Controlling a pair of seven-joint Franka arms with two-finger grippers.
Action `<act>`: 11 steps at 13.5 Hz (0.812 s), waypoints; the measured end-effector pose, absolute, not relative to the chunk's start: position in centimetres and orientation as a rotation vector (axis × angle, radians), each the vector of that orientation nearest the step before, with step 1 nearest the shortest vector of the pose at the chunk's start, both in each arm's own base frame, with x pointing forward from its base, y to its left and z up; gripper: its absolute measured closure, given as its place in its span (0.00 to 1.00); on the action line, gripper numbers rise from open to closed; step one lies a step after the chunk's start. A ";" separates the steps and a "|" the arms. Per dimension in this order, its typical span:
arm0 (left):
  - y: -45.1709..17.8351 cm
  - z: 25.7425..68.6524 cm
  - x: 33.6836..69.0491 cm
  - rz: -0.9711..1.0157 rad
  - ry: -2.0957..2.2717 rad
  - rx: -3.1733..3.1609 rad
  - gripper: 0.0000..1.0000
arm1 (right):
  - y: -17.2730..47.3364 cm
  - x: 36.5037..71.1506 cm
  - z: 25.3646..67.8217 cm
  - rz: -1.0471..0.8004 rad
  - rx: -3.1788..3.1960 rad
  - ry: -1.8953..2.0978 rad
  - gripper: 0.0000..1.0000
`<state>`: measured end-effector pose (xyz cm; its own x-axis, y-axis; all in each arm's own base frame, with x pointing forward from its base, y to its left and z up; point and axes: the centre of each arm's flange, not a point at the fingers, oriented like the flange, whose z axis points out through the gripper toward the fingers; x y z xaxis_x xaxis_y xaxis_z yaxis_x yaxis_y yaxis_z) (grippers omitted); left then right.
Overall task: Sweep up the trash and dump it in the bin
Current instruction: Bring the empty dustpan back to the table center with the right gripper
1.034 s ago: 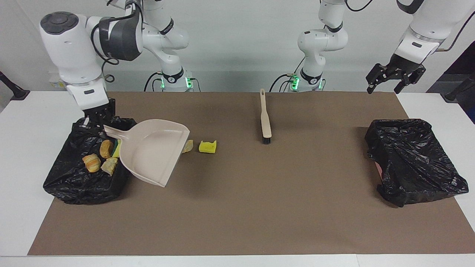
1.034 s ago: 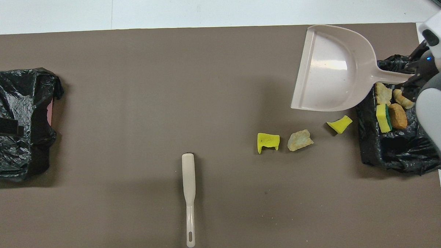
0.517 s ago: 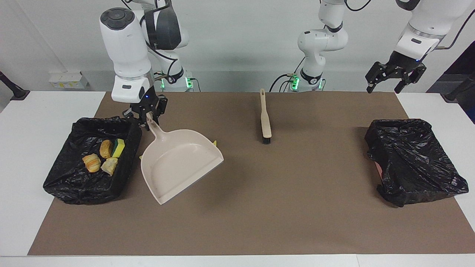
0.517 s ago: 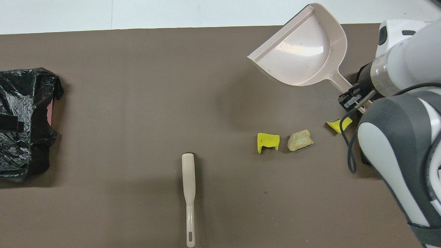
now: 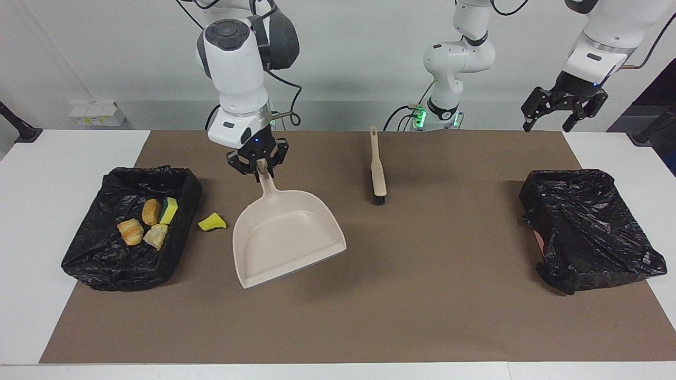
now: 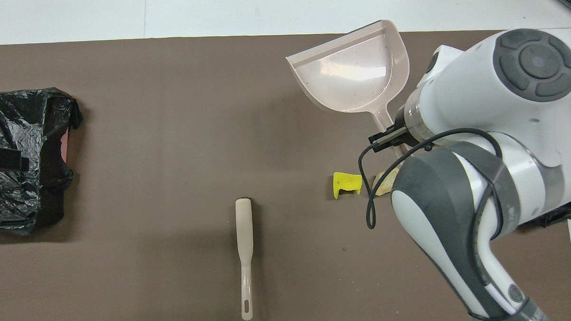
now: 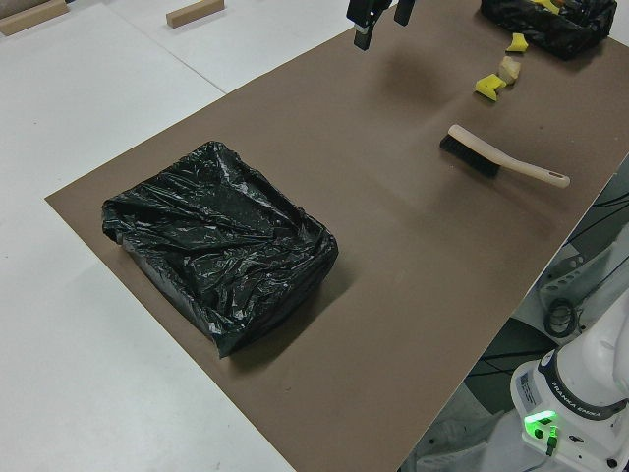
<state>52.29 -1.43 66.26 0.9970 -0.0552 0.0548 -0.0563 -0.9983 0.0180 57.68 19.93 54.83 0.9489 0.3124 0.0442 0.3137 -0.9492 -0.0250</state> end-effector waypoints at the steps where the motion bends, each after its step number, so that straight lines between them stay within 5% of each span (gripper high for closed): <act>1: -1.5 66.3 52.3 0.085 -0.089 3.120 0.00 | 20.9 57.8 54.3 -0.048 -3.067 -0.454 0.69; 11: -1.6 66.2 52.3 0.084 -0.092 3.120 0.00 | 32.8 63.1 43.4 -0.077 -3.040 -0.190 0.69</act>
<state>52.28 -1.59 66.25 0.9968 -0.0582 0.0542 -0.0592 -0.9981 0.0179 63.11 32.78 43.39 0.9909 0.1220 0.0563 0.1268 -0.9877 -0.0916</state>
